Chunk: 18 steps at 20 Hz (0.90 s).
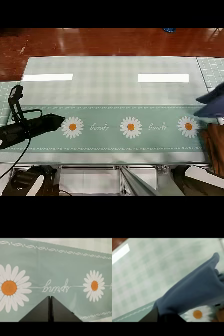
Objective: Fold the shirts.
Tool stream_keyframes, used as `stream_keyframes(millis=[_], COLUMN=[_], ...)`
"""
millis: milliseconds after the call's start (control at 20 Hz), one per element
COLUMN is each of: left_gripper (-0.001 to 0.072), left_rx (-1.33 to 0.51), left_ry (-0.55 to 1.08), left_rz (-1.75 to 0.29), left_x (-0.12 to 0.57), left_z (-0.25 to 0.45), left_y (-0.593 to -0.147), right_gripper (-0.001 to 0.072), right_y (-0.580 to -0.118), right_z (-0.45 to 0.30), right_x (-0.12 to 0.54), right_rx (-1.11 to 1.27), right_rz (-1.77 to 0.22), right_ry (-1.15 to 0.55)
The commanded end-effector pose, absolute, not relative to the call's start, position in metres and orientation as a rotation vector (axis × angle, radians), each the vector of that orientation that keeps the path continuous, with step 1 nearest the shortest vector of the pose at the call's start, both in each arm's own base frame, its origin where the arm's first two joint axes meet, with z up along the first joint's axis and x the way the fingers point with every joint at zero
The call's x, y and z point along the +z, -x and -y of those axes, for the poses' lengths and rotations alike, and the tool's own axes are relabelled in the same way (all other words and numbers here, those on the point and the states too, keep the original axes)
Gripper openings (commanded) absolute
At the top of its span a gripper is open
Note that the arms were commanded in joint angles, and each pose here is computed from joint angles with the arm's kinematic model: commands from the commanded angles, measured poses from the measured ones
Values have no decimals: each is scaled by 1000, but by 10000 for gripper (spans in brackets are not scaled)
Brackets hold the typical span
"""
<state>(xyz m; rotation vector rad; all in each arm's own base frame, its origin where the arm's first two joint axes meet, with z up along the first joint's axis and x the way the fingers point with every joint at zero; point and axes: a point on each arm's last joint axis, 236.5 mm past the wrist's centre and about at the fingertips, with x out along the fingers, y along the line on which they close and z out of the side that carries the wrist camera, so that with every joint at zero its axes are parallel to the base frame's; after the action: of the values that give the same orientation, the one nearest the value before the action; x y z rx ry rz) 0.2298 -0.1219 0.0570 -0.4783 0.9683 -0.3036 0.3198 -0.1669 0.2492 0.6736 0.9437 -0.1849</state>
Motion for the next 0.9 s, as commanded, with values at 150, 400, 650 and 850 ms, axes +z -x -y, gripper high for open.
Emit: stream_keyframes(millis=[150,400,650,850], left_gripper=[18,18,18,18], left_rx=[-293,-289,-284,-356], left_ry=[493,500,516,536], left_rz=[-892,-851,-788,-667], left_x=[67,73,83,138], left_z=[119,118,116,131], left_y=[-245,-252,-263,-301], right_gripper=[24,75,363,24], right_y=[-158,-66,-75,-233], right_z=[211,214,214,196], right_x=[167,141,132,172], right_rx=[-722,-1126,-1102,-548], right_rz=[-1143,-1196,-1185,-825], right_ry=[-875,-988,-1014,-932])
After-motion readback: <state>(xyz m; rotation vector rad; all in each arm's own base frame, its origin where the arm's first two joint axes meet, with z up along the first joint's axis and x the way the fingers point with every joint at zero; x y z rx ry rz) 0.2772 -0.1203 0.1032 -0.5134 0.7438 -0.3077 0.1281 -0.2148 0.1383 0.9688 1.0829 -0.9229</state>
